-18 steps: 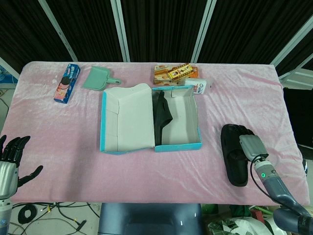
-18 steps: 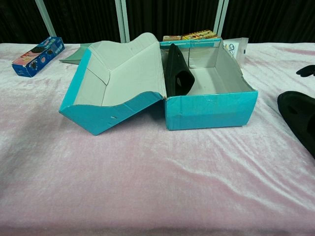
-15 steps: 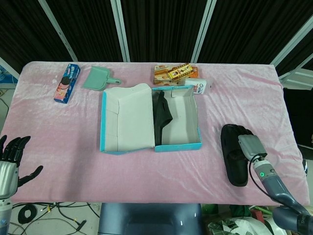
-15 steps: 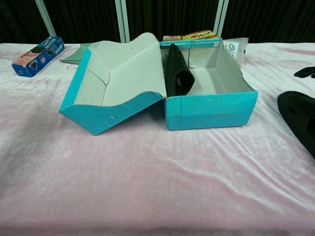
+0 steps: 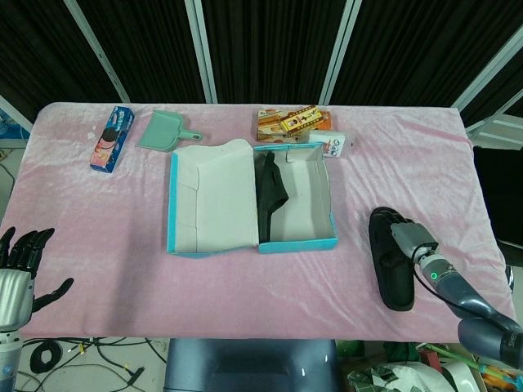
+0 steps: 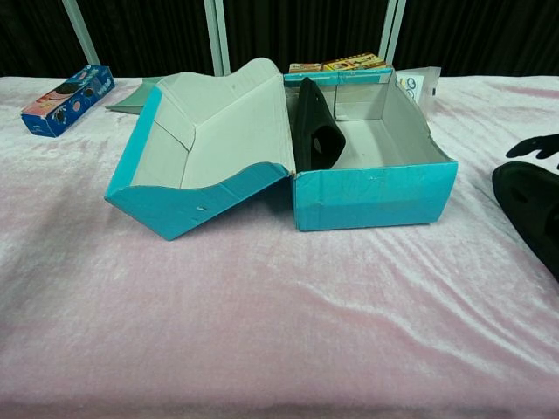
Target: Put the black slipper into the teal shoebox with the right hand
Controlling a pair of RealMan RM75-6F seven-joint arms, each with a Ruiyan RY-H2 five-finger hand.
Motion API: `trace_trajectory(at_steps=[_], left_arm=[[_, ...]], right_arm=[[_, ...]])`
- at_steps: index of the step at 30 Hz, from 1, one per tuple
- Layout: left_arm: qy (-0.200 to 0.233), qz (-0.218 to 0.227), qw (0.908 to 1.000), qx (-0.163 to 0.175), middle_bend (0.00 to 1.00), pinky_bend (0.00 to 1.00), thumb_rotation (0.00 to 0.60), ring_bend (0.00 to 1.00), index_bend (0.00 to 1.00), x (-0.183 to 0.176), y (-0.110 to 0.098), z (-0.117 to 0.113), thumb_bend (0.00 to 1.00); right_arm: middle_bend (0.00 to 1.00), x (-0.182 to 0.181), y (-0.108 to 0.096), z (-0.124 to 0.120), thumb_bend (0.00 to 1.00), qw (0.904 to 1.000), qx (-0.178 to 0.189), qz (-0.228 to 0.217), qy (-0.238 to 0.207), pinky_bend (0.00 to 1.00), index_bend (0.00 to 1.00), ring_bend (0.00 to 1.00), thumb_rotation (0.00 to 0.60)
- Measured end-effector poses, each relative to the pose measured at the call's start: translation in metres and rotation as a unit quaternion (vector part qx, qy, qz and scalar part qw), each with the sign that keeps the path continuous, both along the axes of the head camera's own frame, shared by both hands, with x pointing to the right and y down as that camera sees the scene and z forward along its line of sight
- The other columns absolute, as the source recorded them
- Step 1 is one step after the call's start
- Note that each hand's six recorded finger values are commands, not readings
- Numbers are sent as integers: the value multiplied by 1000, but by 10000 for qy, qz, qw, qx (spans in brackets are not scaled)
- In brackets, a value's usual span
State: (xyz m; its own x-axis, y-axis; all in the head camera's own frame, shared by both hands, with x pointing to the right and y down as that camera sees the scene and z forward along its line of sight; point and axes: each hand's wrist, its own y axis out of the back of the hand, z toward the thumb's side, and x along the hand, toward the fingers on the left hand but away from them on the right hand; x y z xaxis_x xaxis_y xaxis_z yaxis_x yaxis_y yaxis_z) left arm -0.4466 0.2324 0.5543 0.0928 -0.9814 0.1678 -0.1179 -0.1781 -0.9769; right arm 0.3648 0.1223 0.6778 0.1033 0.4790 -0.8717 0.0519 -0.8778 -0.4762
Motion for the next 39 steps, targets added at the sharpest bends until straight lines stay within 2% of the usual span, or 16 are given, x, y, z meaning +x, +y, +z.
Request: trace_trajectory(at_steps=[7, 10, 13, 16, 18, 21, 27, 32, 36, 39], left_arm=[[-9, -29, 9999, -98, 187, 0, 600, 146, 122, 1, 1, 3, 0], [-15, -35, 9999, -106, 186, 0, 600, 146, 122, 2, 1, 3, 0], [-15, -36, 9999, -103, 185, 0, 600, 146, 122, 3, 1, 2, 0], [-25, -44, 9999, -120, 185, 0, 600, 146, 122, 3, 2, 2, 0], [-21, -56, 9999, -132, 185, 0, 600, 146, 122, 3, 3, 3, 0], [-17, -69, 9999, -139, 185, 0, 600, 146, 122, 2, 4, 3, 0], [7, -51, 9999, -165, 184, 0, 600, 145, 122, 3, 4, 5, 0], [43, -31, 9999, -155, 184, 0, 600, 146, 121, 4, 4, 5, 0], [67, -17, 9998, -173, 182, 0, 600, 146, 119, 5, 5, 7, 0], [88, -22, 9998, -173, 182, 0, 600, 146, 118, 4, 6, 7, 0]], right_arm=[[0, -4, -20, -1, 159, 9979, -614, -106, 194, 123, 0, 0, 600], [2, 0, -27, 1, 159, 9967, -748, -81, 298, 123, 0, 0, 600], [52, 4, -33, 5, 159, 9961, -785, -55, 387, 123, 9, 0, 600], [200, 6, -37, 10, 160, 9961, -766, 12, 429, 123, 154, 9, 600], [334, 8, -39, 13, 160, 9963, -735, 61, 446, 124, 293, 65, 600], [437, 11, -41, 15, 159, 9969, -633, 130, 451, 125, 408, 163, 600], [477, 15, -42, 12, 159, 9988, -175, 331, 323, 125, 477, 209, 600], [474, 16, -42, -4, 158, 9968, 521, 612, -7, 125, 483, 209, 600], [473, 13, -40, -25, 162, 9886, 1107, 905, -465, 125, 484, 209, 600], [468, 11, -42, -44, 174, 9771, 1519, 1181, -907, 125, 484, 209, 600]])
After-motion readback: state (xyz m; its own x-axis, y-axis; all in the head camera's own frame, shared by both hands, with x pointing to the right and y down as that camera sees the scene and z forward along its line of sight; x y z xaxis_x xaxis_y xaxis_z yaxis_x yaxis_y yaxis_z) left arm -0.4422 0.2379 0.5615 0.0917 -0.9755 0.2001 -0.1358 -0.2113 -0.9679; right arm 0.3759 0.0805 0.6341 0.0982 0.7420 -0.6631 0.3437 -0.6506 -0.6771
